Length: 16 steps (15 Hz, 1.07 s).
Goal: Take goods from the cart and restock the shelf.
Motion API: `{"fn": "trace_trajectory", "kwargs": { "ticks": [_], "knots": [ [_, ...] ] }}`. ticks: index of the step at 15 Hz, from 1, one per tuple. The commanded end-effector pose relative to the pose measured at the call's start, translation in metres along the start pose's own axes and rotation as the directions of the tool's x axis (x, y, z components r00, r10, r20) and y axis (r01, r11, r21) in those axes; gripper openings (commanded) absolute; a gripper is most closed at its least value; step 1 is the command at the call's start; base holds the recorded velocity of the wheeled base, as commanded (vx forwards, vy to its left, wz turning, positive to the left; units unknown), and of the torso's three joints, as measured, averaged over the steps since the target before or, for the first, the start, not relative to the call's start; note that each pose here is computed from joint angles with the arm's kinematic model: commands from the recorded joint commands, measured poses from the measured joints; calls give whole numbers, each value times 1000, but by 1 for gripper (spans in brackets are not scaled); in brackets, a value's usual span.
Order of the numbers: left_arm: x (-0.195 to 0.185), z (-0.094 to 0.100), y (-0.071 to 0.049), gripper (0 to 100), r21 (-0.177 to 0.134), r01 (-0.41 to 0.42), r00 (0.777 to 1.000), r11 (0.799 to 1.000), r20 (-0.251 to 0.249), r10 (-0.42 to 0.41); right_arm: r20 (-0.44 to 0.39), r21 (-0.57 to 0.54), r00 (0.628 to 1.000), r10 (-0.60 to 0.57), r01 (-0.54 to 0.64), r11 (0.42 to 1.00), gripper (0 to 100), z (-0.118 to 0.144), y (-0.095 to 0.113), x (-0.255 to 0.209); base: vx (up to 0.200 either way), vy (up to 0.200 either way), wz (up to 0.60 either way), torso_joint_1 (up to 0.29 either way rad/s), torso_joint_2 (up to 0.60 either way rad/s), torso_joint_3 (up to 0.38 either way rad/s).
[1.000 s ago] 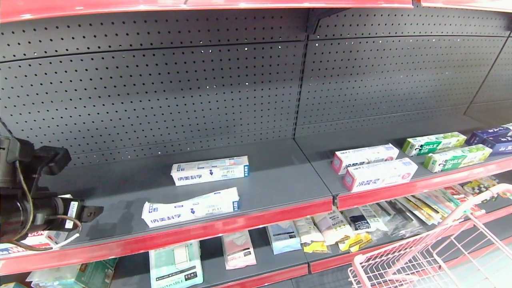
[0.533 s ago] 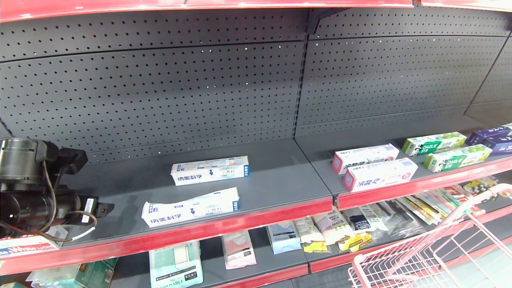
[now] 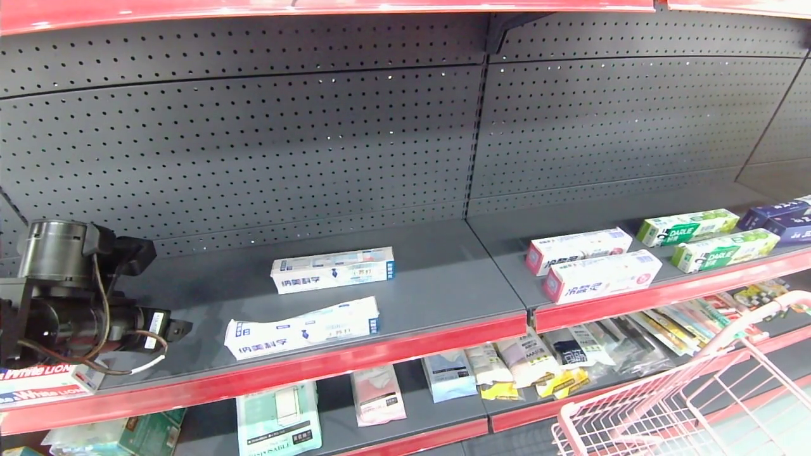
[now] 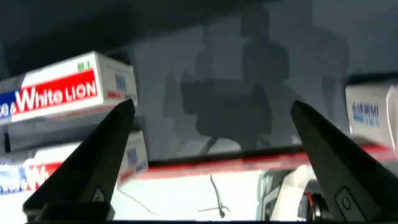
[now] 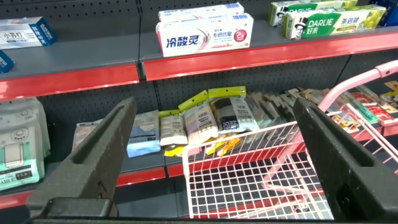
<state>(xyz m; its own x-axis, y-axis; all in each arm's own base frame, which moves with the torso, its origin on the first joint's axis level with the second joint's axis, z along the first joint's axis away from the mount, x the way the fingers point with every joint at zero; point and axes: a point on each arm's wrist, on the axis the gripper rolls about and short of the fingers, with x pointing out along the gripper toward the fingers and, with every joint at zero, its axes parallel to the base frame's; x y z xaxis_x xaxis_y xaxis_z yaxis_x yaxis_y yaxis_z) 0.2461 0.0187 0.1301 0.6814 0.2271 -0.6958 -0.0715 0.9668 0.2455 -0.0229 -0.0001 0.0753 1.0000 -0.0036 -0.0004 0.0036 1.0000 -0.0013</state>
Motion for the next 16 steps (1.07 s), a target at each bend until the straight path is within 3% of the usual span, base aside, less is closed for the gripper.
{"fn": "trace_trajectory", "kwargs": {
  "ticks": [1, 2, 7, 16],
  "knots": [
    [10, 0, -4, 100, 11, 9, 1000, 1000, -17, -9, -1, 0, 1000, 1, -1, 1000, 100, 0, 0, 0, 0, 0, 0, 0, 0, 0],
    [10, 0, -4, 100, 11, 9, 1000, 1000, -17, -9, -1, 0, 1000, 1, -1, 1000, 100, 0, 0, 0, 0, 0, 0, 0, 0, 0],
    [15, 0, -11, 100, 75, 54, 998, 996, -27, -52, -1, 0, 1000, 1, -1, 1000, 100, 0, 0, 0, 0, 0, 0, 0, 0, 0],
    [26, 7, -24, 100, 100, 84, 996, 991, -35, -81, -1, 0, 1000, 1, -1, 1000, 100, 0, 0, 0, 0, 0, 0, 0, 0, 0]
  ]
}}
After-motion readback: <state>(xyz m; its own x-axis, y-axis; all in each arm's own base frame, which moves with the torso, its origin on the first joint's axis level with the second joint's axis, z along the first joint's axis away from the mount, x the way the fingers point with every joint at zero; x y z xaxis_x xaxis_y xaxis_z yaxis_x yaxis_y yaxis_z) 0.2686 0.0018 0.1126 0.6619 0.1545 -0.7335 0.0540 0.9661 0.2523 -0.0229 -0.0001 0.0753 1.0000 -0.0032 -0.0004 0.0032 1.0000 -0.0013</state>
